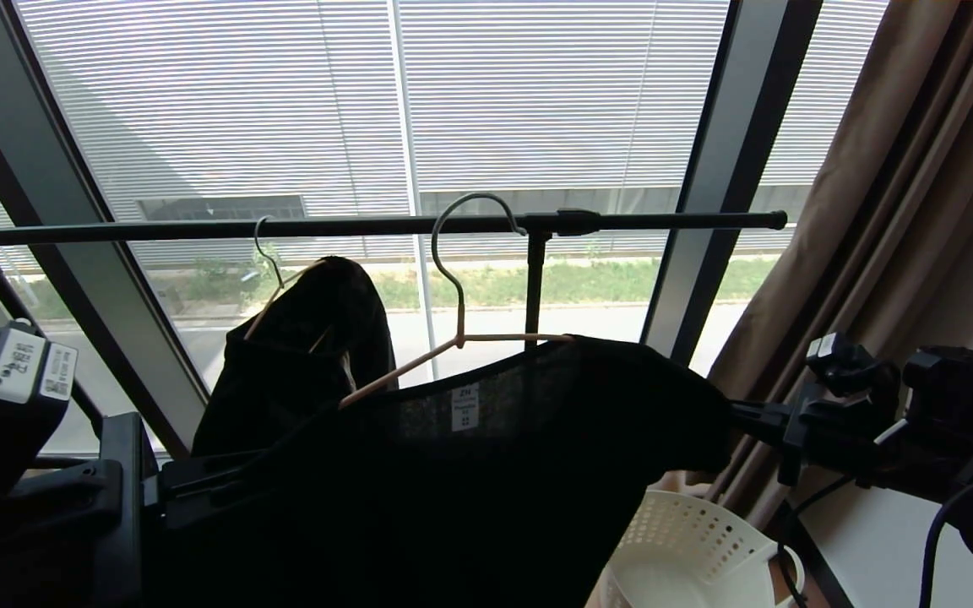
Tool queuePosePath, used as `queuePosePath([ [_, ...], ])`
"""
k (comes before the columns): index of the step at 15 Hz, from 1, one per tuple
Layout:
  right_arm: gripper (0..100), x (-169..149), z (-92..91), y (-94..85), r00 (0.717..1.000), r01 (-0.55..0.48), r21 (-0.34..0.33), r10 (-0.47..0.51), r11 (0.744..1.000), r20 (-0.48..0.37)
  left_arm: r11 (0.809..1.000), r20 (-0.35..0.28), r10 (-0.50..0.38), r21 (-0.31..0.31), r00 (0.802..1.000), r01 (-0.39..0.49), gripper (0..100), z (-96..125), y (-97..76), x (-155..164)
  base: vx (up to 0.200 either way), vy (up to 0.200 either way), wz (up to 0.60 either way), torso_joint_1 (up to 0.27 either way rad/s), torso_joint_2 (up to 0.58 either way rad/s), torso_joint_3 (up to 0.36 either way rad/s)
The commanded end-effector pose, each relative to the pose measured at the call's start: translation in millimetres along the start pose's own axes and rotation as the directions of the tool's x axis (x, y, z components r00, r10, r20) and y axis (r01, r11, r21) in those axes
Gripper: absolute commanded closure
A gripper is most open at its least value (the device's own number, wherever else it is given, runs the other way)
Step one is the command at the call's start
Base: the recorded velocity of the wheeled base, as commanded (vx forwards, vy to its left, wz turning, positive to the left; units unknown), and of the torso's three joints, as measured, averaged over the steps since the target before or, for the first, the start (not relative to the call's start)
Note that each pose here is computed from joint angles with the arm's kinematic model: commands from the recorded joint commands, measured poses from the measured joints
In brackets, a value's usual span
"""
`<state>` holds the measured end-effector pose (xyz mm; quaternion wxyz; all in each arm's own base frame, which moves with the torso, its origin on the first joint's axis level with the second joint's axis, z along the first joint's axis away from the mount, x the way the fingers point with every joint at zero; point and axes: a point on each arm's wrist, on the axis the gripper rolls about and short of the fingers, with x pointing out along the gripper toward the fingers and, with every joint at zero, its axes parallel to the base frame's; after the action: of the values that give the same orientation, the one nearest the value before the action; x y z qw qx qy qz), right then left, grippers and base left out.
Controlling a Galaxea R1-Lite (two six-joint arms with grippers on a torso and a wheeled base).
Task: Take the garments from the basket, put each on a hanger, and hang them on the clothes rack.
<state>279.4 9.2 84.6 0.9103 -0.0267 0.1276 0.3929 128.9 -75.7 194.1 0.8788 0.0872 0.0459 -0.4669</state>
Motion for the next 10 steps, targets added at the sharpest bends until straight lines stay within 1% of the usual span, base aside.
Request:
queuePosePath([
  [1, 100, -7, 17.0, 32.8, 0.997, -0.070, -0.036, 0.070, 0.997, 0.011, 1.000, -0.009, 0.000, -0.010, 1.000, 0.000, 100, -2, 0.3, 1, 0.000, 0.000, 0.00, 0.000, 0.00, 0.000],
  [2, 0, -9, 17.6, 37.7, 0.997, -0.080, -0.030, 0.080, 0.996, -0.001, 1.000, -0.010, -0.002, -0.016, 1.000, 0.002, 100, -3, -0.1, 1, 0.000, 0.000, 0.00, 0.000, 0.00, 0.000],
  [4, 0, -10, 19.5, 43.4, 0.996, -0.092, -0.056, 0.092, 0.994, -0.004, 0.999, -0.014, 0.005, -0.039, 1.000, -0.005, 100, -4, -0.1, 0, 0.000, 0.000, 0.00, 0.000, 0.00, 0.000],
  [6, 0, -13, 22.5, 50.9, 0.994, -0.105, -0.130, 0.106, 0.986, 0.004, 0.997, -0.032, 0.041, -0.059, 0.999, -0.043, 100, -10, 3.5, -4, 0.000, 0.000, 0.00, 0.000, 0.00, 0.000],
  [8, 0, -20, 34.3, 69.5, 0.990, -0.126, -0.187, 0.134, 0.974, 0.035, 0.994, -0.055, 0.077, -0.080, 0.996, -0.081, 100, -18, 5.9, -9, 0.000, 0.000, 0.00, 0.000, 0.00, 0.000],
  [10, 0, -24, 45.7, 90.9, 0.995, -0.075, -0.232, 0.089, 0.970, 0.052, 0.989, -0.078, 0.107, -0.097, 0.991, -0.115, 100, -26, 6.8, -14, 0.000, 0.000, 0.00, 0.000, 0.00, 0.000],
])
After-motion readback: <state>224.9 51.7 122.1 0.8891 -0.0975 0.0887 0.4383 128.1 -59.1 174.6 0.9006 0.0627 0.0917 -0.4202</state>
